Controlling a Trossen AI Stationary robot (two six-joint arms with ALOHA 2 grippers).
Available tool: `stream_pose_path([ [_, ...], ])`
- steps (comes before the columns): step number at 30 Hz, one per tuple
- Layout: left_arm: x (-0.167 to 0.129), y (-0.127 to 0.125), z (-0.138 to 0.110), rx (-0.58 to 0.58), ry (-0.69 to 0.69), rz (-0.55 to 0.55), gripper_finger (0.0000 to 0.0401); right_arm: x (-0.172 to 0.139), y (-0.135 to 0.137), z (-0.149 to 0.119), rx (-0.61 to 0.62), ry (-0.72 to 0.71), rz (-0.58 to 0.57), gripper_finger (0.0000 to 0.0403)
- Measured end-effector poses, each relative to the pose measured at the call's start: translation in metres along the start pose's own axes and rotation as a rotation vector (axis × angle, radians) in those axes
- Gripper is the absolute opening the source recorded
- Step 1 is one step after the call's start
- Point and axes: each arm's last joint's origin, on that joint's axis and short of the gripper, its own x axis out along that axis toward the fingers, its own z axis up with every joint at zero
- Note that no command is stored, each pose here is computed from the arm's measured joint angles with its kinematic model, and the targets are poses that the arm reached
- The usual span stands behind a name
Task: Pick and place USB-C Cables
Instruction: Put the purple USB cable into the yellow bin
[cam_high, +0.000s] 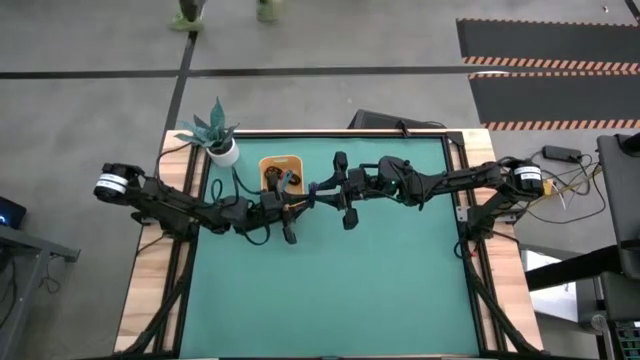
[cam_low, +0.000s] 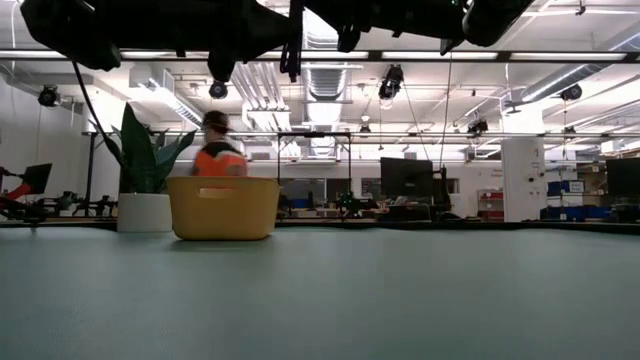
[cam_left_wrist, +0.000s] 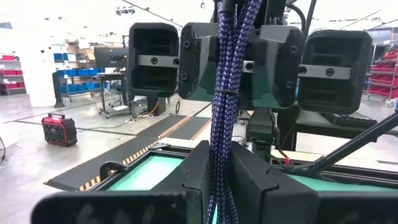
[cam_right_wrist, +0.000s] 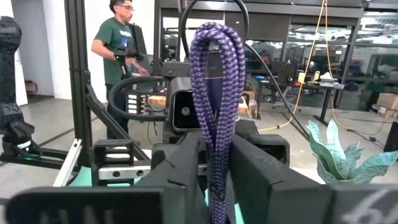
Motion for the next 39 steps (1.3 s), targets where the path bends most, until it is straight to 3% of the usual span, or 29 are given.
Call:
stream_pose_path([
  [10,0.000,0.000,-0.001,0.007,0.013,0.003,0.0029,-0.002,0.000,0.002,0.029,0.006,0.001,0.0151],
  [14,0.000,0.000,-0.002,0.010,0.021,0.011,0.0029,-0.009,0.001,0.013,0.035,0.027,-0.009,0.0158],
  [23,-0.003,0.008,-0.002,0.081,0.129,0.167,0.0029,-0.043,0.004,0.050,0.058,0.140,-0.183,0.0160],
  [29,-0.006,0.011,0.004,0.137,0.278,0.233,0.0028,-0.067,0.010,0.065,0.113,0.224,-0.218,0.0160],
  [39,-0.018,0.021,0.015,0.236,0.525,0.301,0.0028,-0.094,0.017,0.063,0.202,0.424,-0.241,0.0160],
])
